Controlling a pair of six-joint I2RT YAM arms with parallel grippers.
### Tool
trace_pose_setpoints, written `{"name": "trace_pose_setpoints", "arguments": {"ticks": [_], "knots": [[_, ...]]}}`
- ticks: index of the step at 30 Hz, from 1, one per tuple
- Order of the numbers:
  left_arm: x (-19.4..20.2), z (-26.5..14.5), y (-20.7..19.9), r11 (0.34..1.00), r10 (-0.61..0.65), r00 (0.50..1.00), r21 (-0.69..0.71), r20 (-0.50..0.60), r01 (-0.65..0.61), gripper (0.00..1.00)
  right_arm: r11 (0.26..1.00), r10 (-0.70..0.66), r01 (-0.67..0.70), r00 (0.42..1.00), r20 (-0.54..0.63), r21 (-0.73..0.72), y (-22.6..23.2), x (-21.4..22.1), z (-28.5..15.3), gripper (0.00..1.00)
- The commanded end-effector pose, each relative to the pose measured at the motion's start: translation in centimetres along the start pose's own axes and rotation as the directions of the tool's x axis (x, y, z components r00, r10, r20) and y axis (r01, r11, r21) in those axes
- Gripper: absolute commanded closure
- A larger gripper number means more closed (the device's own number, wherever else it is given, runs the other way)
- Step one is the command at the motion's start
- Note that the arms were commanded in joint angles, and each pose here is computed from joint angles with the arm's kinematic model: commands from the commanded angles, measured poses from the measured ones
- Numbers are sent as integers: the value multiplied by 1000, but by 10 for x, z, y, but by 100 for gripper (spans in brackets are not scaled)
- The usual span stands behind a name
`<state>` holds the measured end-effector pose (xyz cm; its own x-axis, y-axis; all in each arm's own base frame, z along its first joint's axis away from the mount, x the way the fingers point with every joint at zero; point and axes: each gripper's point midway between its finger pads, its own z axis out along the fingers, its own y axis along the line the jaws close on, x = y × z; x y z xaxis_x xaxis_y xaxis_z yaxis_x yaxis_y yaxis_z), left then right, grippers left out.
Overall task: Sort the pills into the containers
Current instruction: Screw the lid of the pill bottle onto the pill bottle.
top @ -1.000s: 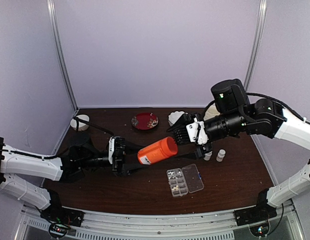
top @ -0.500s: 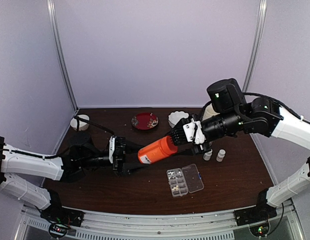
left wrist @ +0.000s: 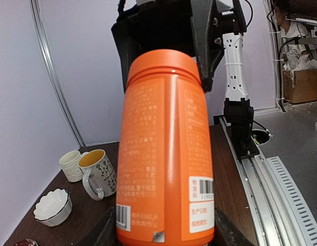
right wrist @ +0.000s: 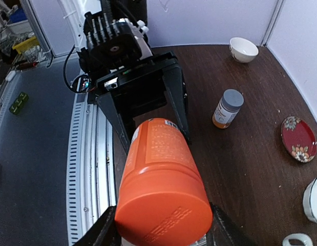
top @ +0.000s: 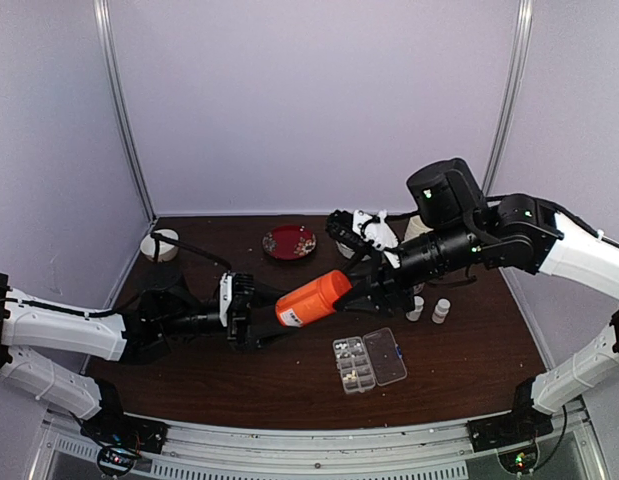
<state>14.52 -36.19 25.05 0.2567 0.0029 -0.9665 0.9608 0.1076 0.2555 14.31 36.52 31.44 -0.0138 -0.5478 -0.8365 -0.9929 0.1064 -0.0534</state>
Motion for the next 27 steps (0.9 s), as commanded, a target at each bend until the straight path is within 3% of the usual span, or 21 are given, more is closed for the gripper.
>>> {"name": "trace_pose_setpoints", "arguments": {"ticks": [1,7,10,16,23,27], "knots": [[-32,2,12,997,69,995,-47,75,-66,100,939,341,-340,940,-16,45,-4,4,4,92],[-25,2,19,994,74,996,-86,46,-70,100,790,613,-609,789,-52,69,-4,12,9,94],[-26,3,22,992,79,996,-97,43,-75,100,654,756,-752,649,-81,85,0,21,17,96],[-23,5,25,990,96,995,-108,24,-93,100,425,897,-905,423,-129,-11,17,12,26,98],[-17,4,27,986,113,994,-125,-1,-112,100,288,938,-955,296,-183,-69,25,3,30,99],[-17,3,30,983,120,993,-143,-8,-120,100,247,943,-964,262,-204,-97,27,0,33,100]]}}
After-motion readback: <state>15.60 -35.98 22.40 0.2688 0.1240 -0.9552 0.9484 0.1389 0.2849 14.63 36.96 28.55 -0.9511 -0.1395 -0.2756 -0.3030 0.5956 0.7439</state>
